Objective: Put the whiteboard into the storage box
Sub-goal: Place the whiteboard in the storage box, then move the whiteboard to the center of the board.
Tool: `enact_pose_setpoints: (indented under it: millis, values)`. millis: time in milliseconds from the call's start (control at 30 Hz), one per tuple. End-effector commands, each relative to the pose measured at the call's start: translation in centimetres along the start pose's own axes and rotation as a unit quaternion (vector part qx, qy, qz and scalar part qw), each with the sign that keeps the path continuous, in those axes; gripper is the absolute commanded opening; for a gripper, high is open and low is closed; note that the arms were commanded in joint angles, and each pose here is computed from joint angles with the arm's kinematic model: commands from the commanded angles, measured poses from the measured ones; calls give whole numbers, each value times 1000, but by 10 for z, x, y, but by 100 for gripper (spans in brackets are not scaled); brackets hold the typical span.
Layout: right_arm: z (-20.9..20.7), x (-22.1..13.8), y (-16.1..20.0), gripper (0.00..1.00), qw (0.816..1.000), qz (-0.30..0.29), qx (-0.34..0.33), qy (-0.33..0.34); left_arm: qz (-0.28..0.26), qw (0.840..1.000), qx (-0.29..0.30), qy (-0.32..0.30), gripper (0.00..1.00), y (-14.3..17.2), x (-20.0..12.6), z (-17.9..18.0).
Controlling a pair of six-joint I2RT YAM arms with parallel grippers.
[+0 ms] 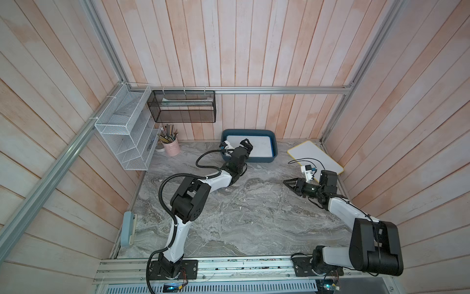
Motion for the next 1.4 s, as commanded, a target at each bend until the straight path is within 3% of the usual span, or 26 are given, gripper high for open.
enact_pose_setpoints:
  millis: [0,133,300,433,567,900,1033,1167,1367]
  values:
    - [-19,-6,-26,36,992,-46,-27,116,20,994,106,4,100,-8,-22,-23]
    - [-38,0,-53,36,981,-61,-25,184,54,977,206,-25,100,2,-40,-13]
    - [-58,14,-94,37,968,-64,-25,242,71,940,331,-49,100,8,-67,9]
    - [-79,25,-124,37,952,-30,-26,303,50,923,368,-100,100,-5,-86,28]
    - [-96,13,-146,37,941,-49,-12,333,20,910,378,-170,100,-18,-107,55]
    - [-139,7,-147,37,896,9,10,443,64,910,381,-150,100,-21,-142,81]
    - [-157,-1,-141,38,882,28,22,469,96,910,386,-114,100,-16,-152,83]
    - [-167,-8,-135,38,884,39,39,464,105,917,377,-79,100,-14,-164,90]
    - [-164,-2,-105,38,891,52,41,449,117,917,372,-81,100,-11,-166,99]
Point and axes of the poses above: each gripper's point midway between its finger pads, its own x axis out along the fingers, its own z axis along the line the jaws close on, y = z × x, the point moved 8 cm from there along -x, back along the fingers, and after that the axes turned 1 degree about -x, right-handed, at the moved point
